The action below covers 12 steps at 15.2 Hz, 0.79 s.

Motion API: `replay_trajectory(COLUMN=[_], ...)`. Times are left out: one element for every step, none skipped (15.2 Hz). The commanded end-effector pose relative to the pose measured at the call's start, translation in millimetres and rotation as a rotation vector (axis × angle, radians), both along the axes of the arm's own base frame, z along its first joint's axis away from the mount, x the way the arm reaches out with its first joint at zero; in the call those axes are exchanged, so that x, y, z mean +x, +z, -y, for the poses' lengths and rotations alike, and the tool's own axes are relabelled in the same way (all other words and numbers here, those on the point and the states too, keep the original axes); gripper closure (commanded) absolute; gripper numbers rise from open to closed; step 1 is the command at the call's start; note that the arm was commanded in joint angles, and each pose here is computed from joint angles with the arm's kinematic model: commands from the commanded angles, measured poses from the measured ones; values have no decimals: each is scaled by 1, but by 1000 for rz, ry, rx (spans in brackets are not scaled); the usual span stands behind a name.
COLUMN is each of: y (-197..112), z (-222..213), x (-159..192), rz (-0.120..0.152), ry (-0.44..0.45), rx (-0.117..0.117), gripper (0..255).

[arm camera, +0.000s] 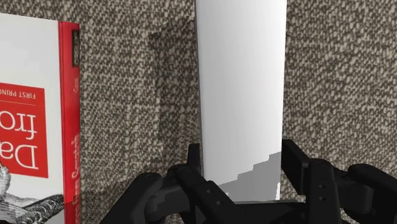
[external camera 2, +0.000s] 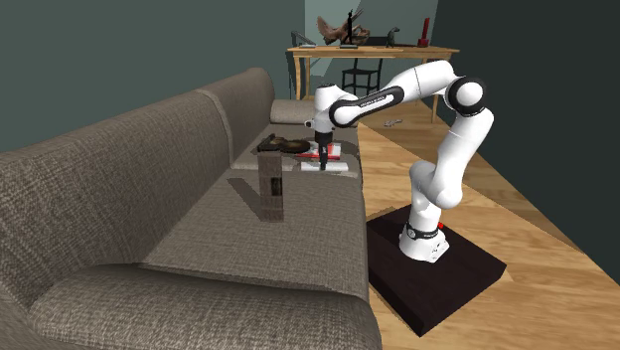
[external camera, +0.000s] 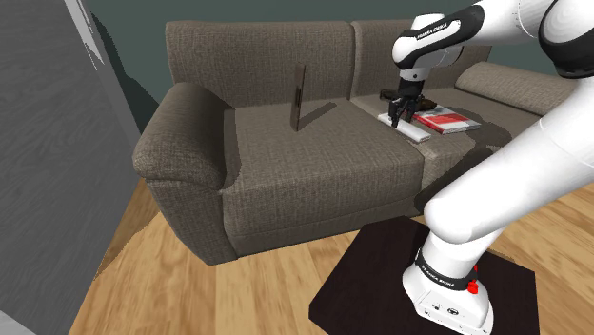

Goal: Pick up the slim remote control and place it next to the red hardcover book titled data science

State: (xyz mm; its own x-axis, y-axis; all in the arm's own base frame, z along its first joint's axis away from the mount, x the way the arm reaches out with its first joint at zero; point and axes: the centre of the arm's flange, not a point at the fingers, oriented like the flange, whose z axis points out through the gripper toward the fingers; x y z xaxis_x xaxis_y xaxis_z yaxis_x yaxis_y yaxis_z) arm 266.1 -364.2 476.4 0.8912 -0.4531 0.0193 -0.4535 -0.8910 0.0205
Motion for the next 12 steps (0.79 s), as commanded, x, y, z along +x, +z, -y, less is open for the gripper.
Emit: replay_trajectory(y=[0,0,0,0,0,0,0,0,13,26,40,50], z=[0,0,0,0,0,0,0,0,0,-1,-1,-1], x=[0,0,0,0,0,0,0,0,0,0,0,0], rz=[0,0,0,0,0,0,0,0,0,0,0,0], ry=[0,0,0,0,0,0,0,0,0,0,0,0], rx=[0,0,0,0,0,0,0,0,0,0,0,0], gripper=[255,255,0,0,0,0,0,0,0,0,0,0])
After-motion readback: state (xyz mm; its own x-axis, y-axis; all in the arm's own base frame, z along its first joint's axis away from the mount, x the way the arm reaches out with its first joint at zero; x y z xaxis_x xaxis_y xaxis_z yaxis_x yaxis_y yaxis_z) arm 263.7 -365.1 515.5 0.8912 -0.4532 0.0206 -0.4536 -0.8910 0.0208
